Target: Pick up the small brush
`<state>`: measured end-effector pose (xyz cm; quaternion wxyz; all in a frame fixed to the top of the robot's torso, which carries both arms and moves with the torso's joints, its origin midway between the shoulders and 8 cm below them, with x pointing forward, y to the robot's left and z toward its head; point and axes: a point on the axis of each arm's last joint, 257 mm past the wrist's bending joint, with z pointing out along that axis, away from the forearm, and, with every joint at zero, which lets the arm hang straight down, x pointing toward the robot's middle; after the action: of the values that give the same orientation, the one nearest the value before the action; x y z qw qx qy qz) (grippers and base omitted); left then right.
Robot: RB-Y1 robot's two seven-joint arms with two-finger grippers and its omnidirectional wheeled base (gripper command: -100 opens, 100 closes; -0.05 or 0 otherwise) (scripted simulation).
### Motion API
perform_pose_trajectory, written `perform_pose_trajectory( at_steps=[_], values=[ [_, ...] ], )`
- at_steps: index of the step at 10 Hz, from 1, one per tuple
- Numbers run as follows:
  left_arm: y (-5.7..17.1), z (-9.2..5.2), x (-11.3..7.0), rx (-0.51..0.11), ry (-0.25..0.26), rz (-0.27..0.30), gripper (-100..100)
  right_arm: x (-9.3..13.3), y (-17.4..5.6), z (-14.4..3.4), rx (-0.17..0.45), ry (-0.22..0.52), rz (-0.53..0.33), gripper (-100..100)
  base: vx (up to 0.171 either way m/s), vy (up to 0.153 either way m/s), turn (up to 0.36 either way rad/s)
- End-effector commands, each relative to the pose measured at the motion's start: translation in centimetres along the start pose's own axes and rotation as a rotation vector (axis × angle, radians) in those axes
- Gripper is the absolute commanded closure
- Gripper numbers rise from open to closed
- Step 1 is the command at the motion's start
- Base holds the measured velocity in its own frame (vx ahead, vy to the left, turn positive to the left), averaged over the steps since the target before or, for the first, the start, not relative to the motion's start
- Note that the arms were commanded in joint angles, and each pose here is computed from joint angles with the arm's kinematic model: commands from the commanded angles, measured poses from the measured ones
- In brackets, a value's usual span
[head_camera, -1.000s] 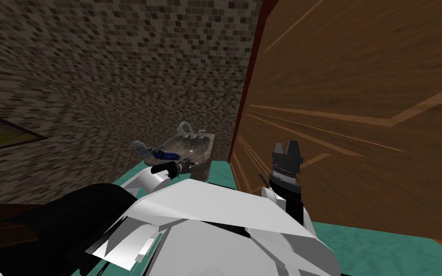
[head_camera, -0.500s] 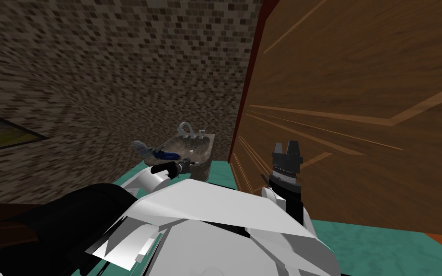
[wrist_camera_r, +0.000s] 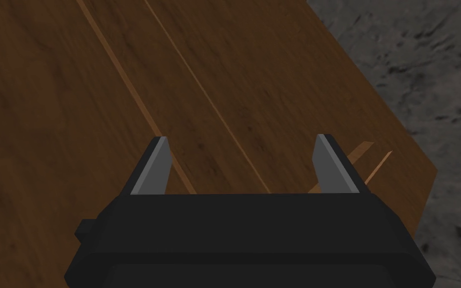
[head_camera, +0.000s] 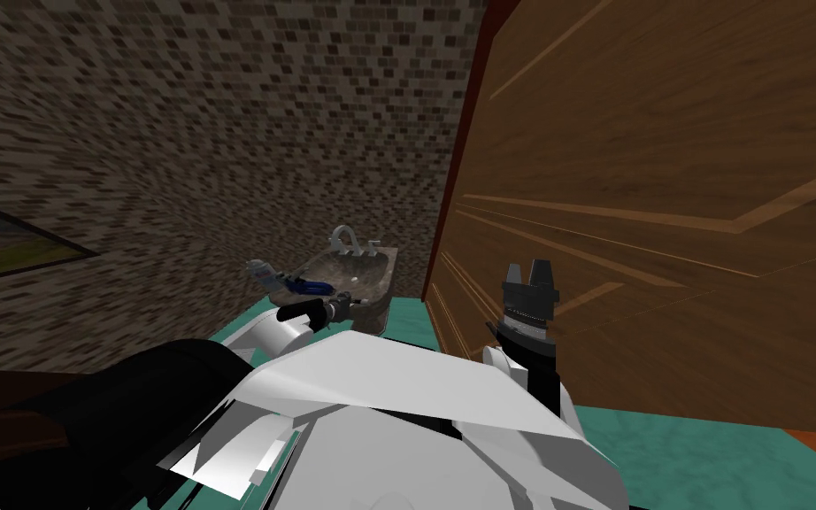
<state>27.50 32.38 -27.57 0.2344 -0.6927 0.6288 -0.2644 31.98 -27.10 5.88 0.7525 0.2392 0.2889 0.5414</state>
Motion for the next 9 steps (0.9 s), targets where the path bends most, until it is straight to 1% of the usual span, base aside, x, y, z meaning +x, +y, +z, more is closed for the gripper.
perform_pose_trajectory(
  at_steps=[1, 4, 6, 9],
  values=[
    [0.5, 0.5, -1.0, -0.023, -0.014, -0.019, -100, 0.0, 0.0, 0.0, 0.000, 0.000, 0.000, 0, 0.040, 0.022, -0.031],
    [0.9, 0.7, -1.7, -0.055, -0.014, -0.047, -100, 0.0, 0.0, 0.0, 0.000, 0.000, 0.000, 0, 0.019, 0.032, -0.031],
    [0.9, 0.5, -1.7, -0.072, -0.008, -0.059, -100, 0.0, 0.0, 0.0, 0.000, 0.000, 0.000, 0, 0.017, 0.036, -0.026],
    [1.6, 0.1, -2.1, -0.123, -0.008, -0.084, -100, 0.0, 0.0, 0.0, 0.000, 0.000, 0.000, 0, -0.004, 0.037, -0.027]
  ],
)
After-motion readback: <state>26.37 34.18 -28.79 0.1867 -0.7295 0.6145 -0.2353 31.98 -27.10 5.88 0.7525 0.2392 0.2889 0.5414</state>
